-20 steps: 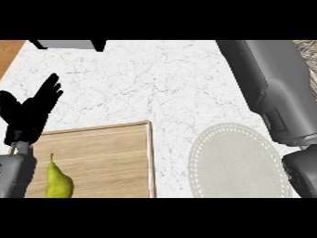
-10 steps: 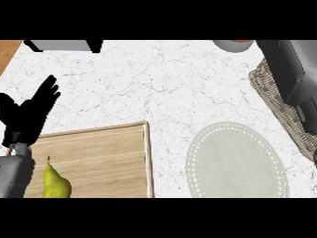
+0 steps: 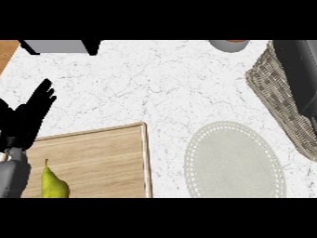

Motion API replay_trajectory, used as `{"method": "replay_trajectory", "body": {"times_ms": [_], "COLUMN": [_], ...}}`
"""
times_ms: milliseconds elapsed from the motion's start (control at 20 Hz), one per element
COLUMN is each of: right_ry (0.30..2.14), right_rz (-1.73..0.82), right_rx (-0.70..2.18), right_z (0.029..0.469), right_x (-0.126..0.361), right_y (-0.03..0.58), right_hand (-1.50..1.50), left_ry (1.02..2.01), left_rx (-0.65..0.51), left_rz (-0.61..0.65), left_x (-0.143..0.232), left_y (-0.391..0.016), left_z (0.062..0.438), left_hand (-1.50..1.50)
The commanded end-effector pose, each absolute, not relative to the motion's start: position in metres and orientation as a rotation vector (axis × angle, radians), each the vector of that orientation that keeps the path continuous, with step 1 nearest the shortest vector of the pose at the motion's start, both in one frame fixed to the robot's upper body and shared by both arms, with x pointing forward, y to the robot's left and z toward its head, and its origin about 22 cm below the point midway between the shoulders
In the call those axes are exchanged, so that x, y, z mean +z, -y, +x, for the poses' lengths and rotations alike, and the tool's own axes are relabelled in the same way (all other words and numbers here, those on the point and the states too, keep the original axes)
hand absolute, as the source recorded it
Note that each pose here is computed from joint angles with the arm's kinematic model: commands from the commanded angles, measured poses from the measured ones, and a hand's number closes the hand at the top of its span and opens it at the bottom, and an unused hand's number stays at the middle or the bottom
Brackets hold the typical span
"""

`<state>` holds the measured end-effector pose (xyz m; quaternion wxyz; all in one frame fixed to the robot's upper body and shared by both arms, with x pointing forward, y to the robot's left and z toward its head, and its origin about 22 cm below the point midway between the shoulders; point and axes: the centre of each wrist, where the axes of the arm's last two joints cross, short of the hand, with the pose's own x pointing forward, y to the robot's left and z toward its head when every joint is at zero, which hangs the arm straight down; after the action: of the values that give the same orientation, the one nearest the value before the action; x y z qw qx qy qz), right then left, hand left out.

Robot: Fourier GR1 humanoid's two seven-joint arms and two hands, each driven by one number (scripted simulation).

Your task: Pick the can from the placemat and place it in the basket

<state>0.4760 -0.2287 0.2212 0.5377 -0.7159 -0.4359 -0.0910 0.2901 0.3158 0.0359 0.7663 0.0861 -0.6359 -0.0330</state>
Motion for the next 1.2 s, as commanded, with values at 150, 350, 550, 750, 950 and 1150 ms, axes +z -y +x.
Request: {"method": "replay_trajectory", "body": {"times_ms": [150, 350, 550, 750, 950, 1150], "right_ry": [1.012, 0.91, 0.867, 0.942, 1.059, 1.091], "right_rz": [-1.65, -1.774, -1.686, -1.678, -1.673, -1.679], "right_rx": [-0.353, -0.546, -0.528, -0.485, -0.509, -0.752], "right_z": [0.463, 0.452, 0.45, 0.45, 0.448, 0.437], "right_x": [0.177, 0.173, 0.143, 0.148, 0.142, 0.179], "right_y": [0.253, 0.308, 0.305, 0.312, 0.295, 0.331], "right_hand": [1.5, 1.5, -1.5, -1.5, -1.5, -1.5], "left_ry": [1.371, 1.391, 1.394, 1.402, 1.391, 1.38], "left_rx": [-0.068, -0.078, -0.087, -0.078, -0.085, -0.075], "left_rz": [0.183, 0.21, 0.189, 0.179, 0.175, 0.189], "left_x": [0.045, 0.046, 0.038, 0.043, 0.036, 0.034], "left_y": [-0.317, -0.321, -0.314, -0.301, -0.315, -0.334], "left_z": [0.295, 0.292, 0.294, 0.296, 0.297, 0.286], "left_hand": [0.0, 0.0, 0.0, 0.0, 0.0, 0.0]}}
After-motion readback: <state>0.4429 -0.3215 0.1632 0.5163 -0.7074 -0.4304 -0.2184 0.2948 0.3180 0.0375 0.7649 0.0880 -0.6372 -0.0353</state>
